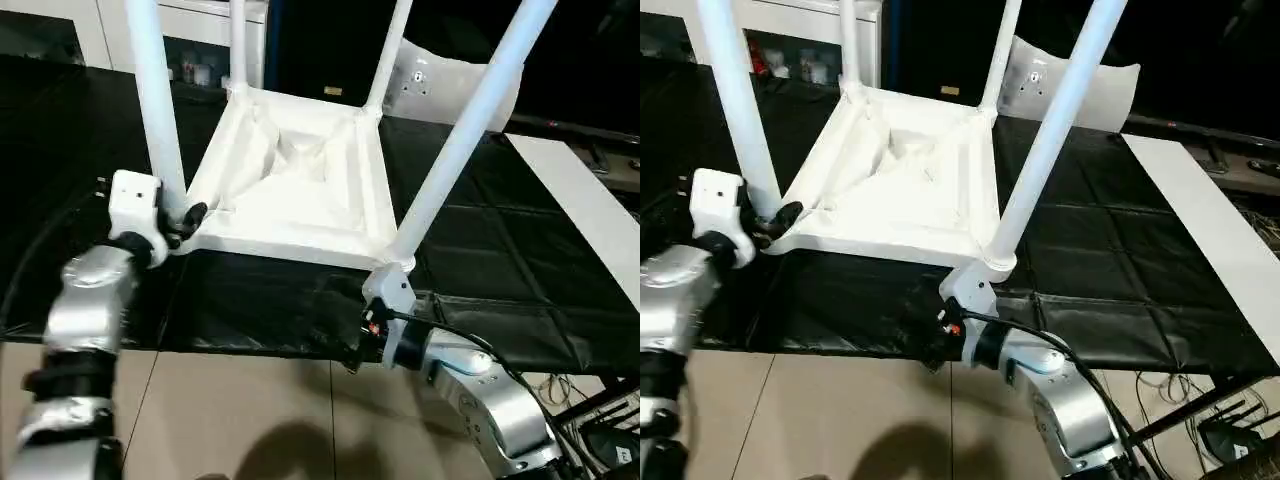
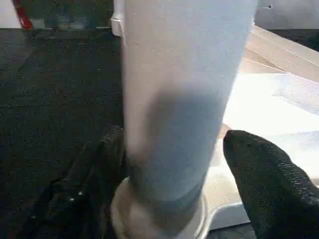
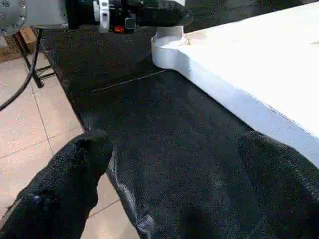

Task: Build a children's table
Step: Flip table

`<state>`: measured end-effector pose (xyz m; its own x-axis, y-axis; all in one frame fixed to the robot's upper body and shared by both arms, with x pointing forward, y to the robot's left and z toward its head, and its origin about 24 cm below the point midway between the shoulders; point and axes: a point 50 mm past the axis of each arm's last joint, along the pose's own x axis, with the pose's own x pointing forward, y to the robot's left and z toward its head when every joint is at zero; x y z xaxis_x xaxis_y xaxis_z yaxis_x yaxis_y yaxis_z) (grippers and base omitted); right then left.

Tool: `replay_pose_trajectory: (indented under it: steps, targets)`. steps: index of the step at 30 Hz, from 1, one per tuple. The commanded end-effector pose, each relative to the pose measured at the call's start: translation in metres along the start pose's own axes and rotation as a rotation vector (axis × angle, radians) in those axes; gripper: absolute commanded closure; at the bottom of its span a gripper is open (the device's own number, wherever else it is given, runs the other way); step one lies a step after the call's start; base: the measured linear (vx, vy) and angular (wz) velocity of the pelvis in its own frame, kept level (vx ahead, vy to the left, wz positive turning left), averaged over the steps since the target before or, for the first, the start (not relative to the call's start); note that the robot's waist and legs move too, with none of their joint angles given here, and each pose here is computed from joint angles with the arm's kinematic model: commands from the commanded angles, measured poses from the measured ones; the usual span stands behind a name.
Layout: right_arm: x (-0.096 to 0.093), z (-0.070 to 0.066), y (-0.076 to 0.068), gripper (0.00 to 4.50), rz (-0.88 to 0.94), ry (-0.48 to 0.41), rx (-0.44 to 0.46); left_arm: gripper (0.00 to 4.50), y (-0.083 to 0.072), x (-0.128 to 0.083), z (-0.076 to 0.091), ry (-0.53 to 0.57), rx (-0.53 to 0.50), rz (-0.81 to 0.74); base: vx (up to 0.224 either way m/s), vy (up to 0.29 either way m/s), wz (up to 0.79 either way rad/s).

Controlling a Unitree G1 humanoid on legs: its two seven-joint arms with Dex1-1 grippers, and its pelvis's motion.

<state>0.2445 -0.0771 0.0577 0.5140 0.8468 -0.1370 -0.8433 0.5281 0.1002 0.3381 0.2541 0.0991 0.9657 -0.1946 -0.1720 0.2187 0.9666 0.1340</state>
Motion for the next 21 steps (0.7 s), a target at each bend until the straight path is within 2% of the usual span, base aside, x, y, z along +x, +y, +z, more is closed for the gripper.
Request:
replay_pose_trajectory:
  steps: [1,6,8,9,16,20,21]
  targets:
    - [-0.002,-0.002,-0.004,0.00,-0.017,0.004,0.002,1.32,-0.007,0.004,0.002,-0.012,0.001,-0.031,0.000,0.000,0.00]
    - [0.002,-0.002,-0.002,0.00,-0.012,0.005,0.043,1.85,-0.015,0.004,-0.006,-0.033,-0.052,-0.024,0.000,0.000,0.00]
    - [0.003,-0.002,-0.001,0.00,-0.007,0.006,0.046,1.85,-0.016,0.005,-0.007,-0.039,-0.065,-0.024,0.000,0.000,0.00]
    - [0.004,-0.002,-0.001,0.00,-0.006,0.007,0.051,2.10,-0.016,0.006,-0.007,-0.038,-0.062,-0.019,0.000,0.000,0.00]
    - [0.006,-0.003,0.000,0.00,-0.017,0.011,0.054,2.39,-0.014,0.007,-0.005,-0.052,-0.094,0.015,0.000,0.000,0.00]
    - [0.007,-0.004,-0.003,0.00,-0.058,0.012,0.050,2.44,-0.020,0.005,-0.006,-0.064,-0.189,0.051,0.000,0.000,0.00]
    - [0.009,-0.004,-0.006,0.00,-0.093,0.006,0.053,2.44,-0.027,0.003,-0.009,-0.059,-0.264,0.081,0.000,0.000,0.00]
